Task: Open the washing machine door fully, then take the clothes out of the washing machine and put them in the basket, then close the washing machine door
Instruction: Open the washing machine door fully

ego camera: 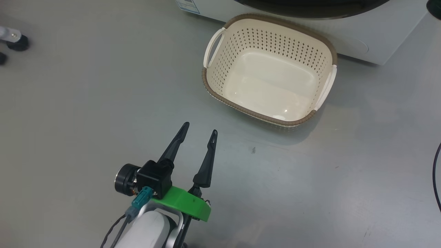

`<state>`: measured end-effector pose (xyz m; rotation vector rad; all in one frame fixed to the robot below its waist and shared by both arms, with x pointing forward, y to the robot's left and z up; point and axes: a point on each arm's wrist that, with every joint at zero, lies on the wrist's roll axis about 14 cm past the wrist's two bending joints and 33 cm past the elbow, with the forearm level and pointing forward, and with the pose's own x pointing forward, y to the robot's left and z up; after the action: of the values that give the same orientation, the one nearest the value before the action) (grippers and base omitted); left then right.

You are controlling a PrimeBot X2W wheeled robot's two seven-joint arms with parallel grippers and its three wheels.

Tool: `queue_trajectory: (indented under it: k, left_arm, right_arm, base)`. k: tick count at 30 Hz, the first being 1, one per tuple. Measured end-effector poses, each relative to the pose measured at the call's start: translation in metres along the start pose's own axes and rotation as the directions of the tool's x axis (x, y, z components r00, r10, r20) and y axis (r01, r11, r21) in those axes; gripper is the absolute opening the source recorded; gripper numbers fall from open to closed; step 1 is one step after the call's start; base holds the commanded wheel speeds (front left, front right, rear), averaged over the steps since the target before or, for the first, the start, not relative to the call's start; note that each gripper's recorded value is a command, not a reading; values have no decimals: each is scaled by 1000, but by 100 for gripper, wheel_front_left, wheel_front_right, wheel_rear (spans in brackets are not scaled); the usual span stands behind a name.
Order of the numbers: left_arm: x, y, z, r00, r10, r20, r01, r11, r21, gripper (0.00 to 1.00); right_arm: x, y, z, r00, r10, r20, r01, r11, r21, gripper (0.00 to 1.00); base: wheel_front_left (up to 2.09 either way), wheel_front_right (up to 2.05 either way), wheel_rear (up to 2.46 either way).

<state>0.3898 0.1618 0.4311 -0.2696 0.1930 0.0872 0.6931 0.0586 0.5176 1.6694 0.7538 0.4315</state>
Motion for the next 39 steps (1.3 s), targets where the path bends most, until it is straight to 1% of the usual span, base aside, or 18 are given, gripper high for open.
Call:
queue_trajectory:
  k: [12, 17, 26, 33, 39]
  left_arm:
    - [1, -3, 4, 1000, -12, 13, 12, 1000, 3, 100]
    - [-1, -5, 7, 1000, -20, 21, 20, 1000, 2, 100]
    - [-4, -9, 15, 998, -32, 47, 31, 999, 17, 100]
    - [-5, -15, 20, 997, -51, 64, 51, 999, 15, 100]
    - [-7, -20, 25, 995, -67, 77, 66, 998, 14, 100]
  right_arm:
    - [-8, -9, -8, 998, -44, -52, 43, 999, -11, 0]
    - [-13, -7, -14, 997, -50, -67, 49, 999, -15, 0]
    - [-29, -26, -29, 991, -101, -91, 100, 995, -11, 0]
    - [-38, -17, -42, 989, -100, -113, 97, 995, -29, 0]
    - [-47, -21, -50, 986, -113, -126, 109, 993, -36, 0]
  base:
    - [0, 0, 0]
    - [0, 0, 0]
    - [0, 0, 0]
    - [0, 0, 0]
    - [0, 0, 0]
